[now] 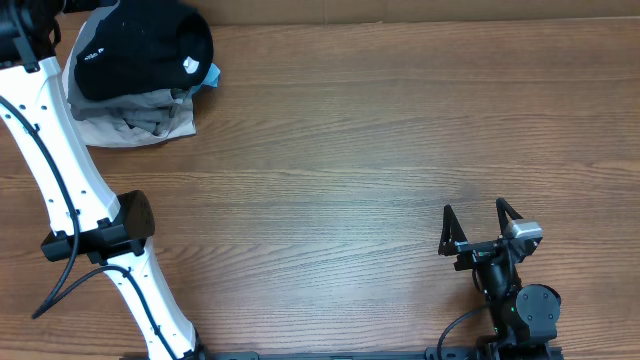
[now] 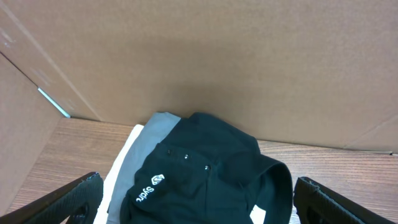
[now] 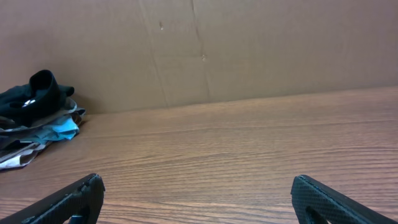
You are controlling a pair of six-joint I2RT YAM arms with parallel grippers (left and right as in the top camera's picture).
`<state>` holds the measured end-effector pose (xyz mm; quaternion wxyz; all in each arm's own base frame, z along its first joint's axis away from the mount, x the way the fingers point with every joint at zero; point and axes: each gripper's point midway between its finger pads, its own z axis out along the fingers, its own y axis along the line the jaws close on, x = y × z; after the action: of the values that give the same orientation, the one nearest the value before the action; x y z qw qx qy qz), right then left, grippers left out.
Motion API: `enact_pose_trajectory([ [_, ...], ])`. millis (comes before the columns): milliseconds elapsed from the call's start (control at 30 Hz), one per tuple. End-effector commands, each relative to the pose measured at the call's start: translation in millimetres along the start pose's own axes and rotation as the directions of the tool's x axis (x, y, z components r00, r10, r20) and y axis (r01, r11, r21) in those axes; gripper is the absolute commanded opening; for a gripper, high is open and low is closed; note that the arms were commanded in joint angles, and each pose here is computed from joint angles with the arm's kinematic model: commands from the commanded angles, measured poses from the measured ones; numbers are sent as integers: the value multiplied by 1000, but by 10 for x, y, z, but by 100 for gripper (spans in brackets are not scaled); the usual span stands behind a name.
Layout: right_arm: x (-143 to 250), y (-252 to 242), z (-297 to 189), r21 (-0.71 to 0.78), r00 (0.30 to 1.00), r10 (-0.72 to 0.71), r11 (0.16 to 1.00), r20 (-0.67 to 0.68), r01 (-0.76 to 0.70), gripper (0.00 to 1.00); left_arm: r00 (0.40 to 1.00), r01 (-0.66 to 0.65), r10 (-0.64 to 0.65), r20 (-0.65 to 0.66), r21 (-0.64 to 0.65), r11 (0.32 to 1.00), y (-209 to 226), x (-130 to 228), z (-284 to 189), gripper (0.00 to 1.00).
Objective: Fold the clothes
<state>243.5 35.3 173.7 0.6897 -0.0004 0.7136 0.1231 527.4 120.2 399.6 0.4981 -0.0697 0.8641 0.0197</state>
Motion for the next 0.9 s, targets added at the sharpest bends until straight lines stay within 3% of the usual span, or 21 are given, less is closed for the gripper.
enact_pose_trajectory([
  [0, 25, 12, 2, -7, 1000, 0, 1000, 1, 0, 100, 1000, 0, 0, 10, 14, 1000, -103, -46, -112, 100],
  [200, 25, 12, 2, -7, 1000, 0, 1000, 1, 0, 100, 1000, -12, 12, -3, 37, 999, -291, -51, -666, 100],
  [467, 25, 12, 2, -7, 1000, 0, 1000, 1, 0, 100, 998, -8, 11, -64, 45, 999, -400, 354, -1506, 100],
  [567, 25, 12, 2, -7, 1000, 0, 1000, 1, 0, 100, 996, -11, 16, -93, 56, 998, -465, 623, -1773, 100],
  [667, 25, 12, 2, -7, 1000, 0, 1000, 1, 0, 100, 986, -23, 37, -162, 92, 996, -608, 1175, -2047, 100],
  [867, 25, 12, 2, -7, 1000, 0, 1000, 1, 0, 100, 968, -37, 59, -246, 90, 995, -621, 1978, -2180, 100],
])
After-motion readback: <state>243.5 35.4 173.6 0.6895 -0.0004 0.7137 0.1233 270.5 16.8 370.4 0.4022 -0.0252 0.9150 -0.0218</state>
